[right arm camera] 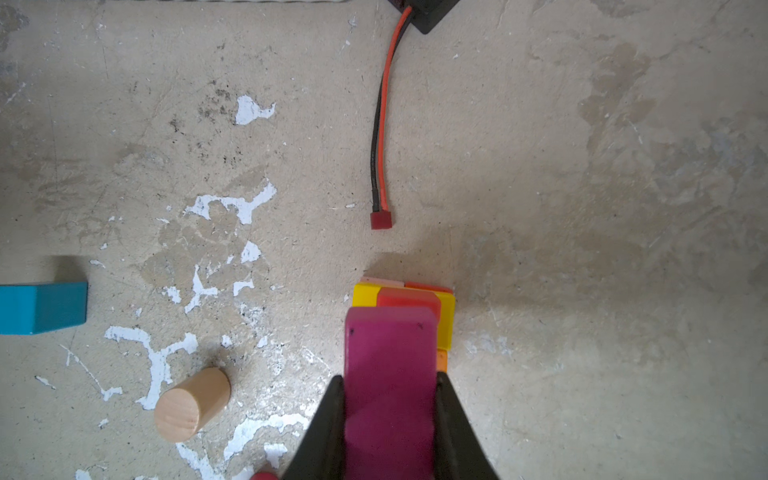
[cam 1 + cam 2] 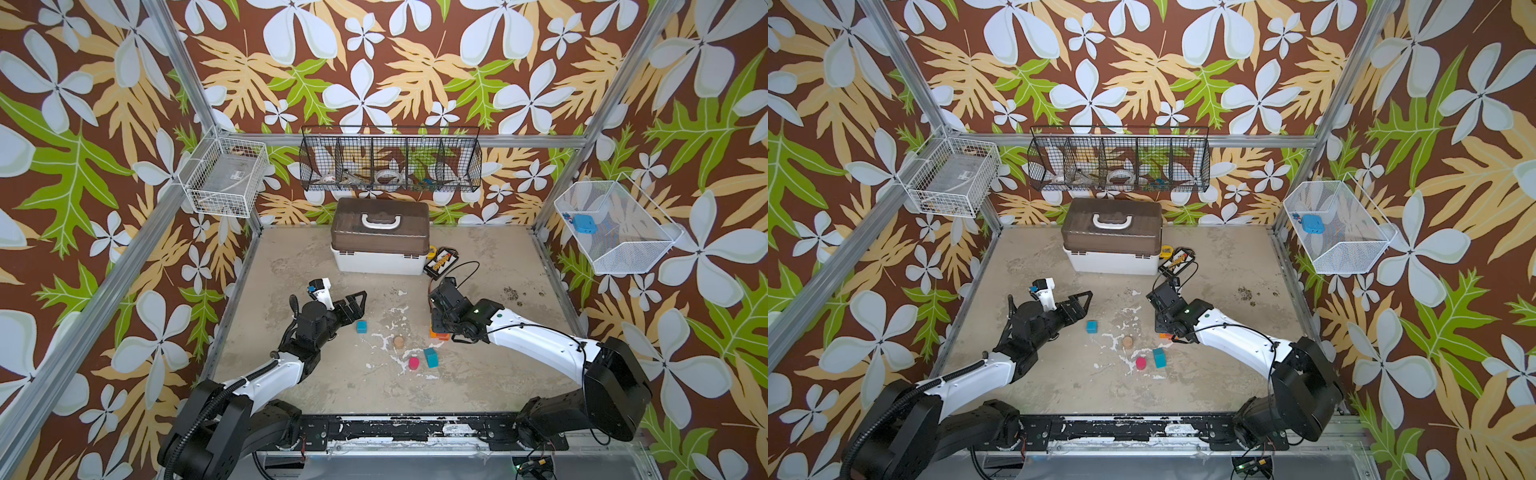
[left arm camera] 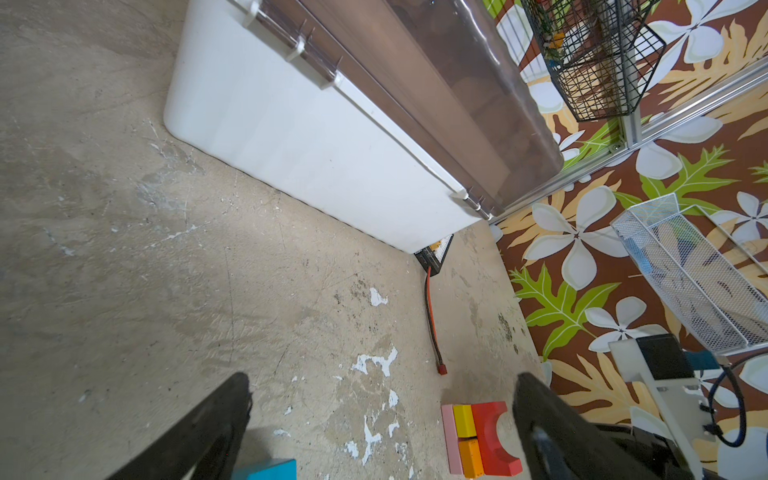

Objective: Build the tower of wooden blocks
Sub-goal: 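Lift the magenta block and carry it over the stack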

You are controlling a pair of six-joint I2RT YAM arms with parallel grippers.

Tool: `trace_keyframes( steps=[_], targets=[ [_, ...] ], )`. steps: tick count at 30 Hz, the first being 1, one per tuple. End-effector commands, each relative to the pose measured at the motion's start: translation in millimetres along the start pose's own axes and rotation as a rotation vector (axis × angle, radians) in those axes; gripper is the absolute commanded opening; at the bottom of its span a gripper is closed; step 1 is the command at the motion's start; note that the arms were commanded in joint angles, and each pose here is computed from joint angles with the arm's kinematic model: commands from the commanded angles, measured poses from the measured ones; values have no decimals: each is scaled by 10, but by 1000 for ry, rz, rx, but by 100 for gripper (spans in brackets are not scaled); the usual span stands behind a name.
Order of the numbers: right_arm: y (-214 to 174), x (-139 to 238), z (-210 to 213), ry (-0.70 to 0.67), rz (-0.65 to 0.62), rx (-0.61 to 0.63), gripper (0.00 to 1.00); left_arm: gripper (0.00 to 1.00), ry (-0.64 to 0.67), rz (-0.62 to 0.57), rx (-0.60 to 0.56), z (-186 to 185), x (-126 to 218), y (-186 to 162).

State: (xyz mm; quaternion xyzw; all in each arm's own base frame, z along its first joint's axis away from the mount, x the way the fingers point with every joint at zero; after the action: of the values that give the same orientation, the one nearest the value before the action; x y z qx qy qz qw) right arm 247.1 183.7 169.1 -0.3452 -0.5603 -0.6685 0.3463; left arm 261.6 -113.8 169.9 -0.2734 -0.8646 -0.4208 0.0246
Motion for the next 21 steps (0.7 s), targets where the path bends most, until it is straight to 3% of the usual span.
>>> trace_keyframes(
  steps=[1,21],
  targets=[
    [11,-3,-26,-24,-17,4,11,100,-8,-7,-5,-22,-7,28],
    [-13,-128,-7,-49,4,-1,12,100,-1,0,-1,-11,-24,19]
  ],
)
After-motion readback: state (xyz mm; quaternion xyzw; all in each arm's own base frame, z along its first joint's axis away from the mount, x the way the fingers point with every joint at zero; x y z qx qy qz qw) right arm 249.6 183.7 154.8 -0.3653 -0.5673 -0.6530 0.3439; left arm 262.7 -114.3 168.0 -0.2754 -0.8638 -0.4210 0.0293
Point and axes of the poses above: each gripper's point midway between its finger pads, its own x axis back along the fingers, its own z axis along the line the jaws close on, y = z × x, the point moved 8 cm from there along x, back along the fingers, and after that the axes turned 6 degrees about -x, right-handed, at the moved point
